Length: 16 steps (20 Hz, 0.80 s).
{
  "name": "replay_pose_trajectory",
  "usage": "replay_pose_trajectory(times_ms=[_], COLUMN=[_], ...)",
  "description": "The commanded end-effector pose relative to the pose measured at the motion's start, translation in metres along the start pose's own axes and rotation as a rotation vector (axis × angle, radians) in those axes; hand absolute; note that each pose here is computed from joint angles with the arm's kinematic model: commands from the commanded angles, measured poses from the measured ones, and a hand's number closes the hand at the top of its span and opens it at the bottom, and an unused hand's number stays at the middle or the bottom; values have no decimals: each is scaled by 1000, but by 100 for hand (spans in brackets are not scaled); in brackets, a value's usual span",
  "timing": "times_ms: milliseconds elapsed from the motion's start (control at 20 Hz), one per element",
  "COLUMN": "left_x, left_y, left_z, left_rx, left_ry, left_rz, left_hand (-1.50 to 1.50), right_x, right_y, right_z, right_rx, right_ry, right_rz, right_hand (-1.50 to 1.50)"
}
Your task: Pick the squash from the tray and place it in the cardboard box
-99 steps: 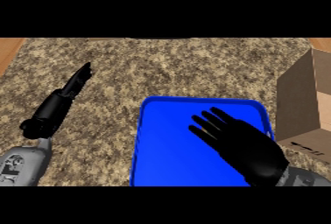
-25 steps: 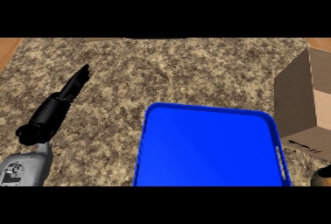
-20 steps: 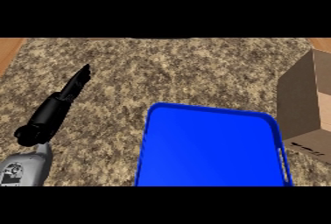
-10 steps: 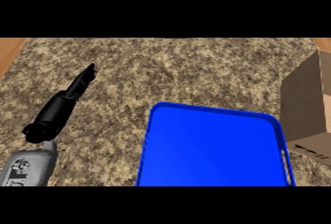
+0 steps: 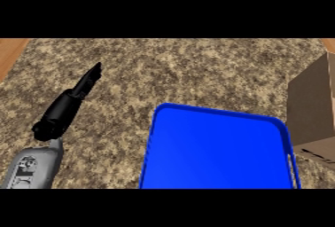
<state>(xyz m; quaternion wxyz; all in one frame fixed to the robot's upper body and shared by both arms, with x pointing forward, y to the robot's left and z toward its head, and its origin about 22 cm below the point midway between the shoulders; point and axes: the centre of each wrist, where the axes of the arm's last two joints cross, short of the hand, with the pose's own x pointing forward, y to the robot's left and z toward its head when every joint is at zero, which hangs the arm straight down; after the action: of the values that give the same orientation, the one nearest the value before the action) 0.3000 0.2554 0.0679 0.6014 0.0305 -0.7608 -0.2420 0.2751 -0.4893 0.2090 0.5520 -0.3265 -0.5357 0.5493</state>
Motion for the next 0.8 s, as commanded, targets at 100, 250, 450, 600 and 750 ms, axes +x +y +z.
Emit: replay_pose_trajectory(times_ms=[100,250,450,600,750], left_x=[1,2,5,-5,-1], left_y=[-14,3,13,3,14], left_z=[5,12,-2,10,11], left_rx=[-7,33,4,15,17], left_ry=[3,6,4,25,10], left_rz=[10,8,-9,4,-3], left_hand=[0,0,0,0,0], right_x=[-33,-33,-31,-39,-57], right_y=[4,10,13,50,56], right_z=[-1,-8,-26,-41,-33], right_rx=[192,147,-73,-212,-261], right_ry=[-59,-197,-356,-412,-354], right_rz=[-21,-83,-327,-690,-921], right_hand=[-150,-150,-150,-150,-150])
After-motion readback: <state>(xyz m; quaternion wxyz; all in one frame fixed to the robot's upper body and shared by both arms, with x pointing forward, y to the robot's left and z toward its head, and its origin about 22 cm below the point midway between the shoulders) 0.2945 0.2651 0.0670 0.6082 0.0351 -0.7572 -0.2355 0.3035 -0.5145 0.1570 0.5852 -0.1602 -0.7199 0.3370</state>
